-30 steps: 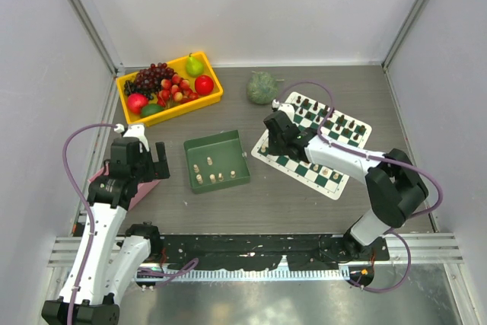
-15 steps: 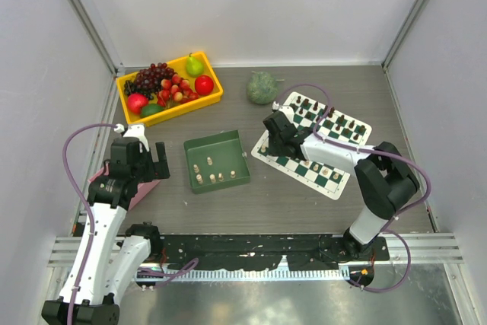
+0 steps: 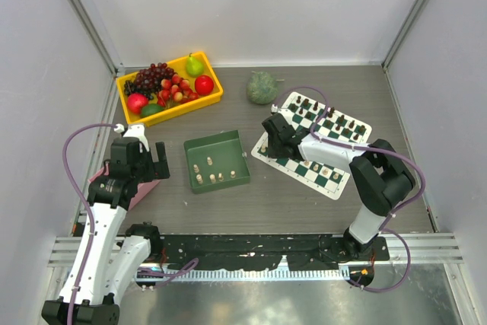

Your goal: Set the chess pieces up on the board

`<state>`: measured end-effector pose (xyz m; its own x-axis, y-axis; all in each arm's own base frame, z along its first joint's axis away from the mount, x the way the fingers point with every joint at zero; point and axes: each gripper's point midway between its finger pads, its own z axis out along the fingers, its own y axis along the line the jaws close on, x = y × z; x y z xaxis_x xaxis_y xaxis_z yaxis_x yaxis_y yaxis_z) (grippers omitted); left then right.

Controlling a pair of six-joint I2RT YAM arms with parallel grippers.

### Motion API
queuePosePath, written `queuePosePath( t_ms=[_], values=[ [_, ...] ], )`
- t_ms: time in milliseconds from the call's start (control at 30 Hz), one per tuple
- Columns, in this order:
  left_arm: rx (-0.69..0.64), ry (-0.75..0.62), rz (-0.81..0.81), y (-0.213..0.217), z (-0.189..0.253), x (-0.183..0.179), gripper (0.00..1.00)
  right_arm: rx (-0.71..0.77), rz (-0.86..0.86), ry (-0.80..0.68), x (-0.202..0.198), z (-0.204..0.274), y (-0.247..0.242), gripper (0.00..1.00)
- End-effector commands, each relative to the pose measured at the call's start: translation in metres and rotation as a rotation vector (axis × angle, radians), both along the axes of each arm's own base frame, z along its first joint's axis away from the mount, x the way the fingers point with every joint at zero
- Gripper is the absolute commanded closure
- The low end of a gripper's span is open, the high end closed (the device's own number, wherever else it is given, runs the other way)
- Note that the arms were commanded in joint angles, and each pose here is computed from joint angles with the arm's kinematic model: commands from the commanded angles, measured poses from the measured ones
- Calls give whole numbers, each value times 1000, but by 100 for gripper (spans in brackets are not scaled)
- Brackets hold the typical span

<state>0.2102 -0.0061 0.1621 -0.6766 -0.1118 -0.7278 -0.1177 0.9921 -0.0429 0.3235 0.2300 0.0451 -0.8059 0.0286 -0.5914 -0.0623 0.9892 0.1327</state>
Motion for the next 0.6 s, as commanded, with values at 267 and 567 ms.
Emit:
queuePosePath(
  t_ms=[267,567],
  values=[
    [3,-55,6,2,16,5,1,31,18,-78,12,37,4,61],
    [4,-56,7,2,17,6,1,67,97,-215,19,106,22,48]
  ],
)
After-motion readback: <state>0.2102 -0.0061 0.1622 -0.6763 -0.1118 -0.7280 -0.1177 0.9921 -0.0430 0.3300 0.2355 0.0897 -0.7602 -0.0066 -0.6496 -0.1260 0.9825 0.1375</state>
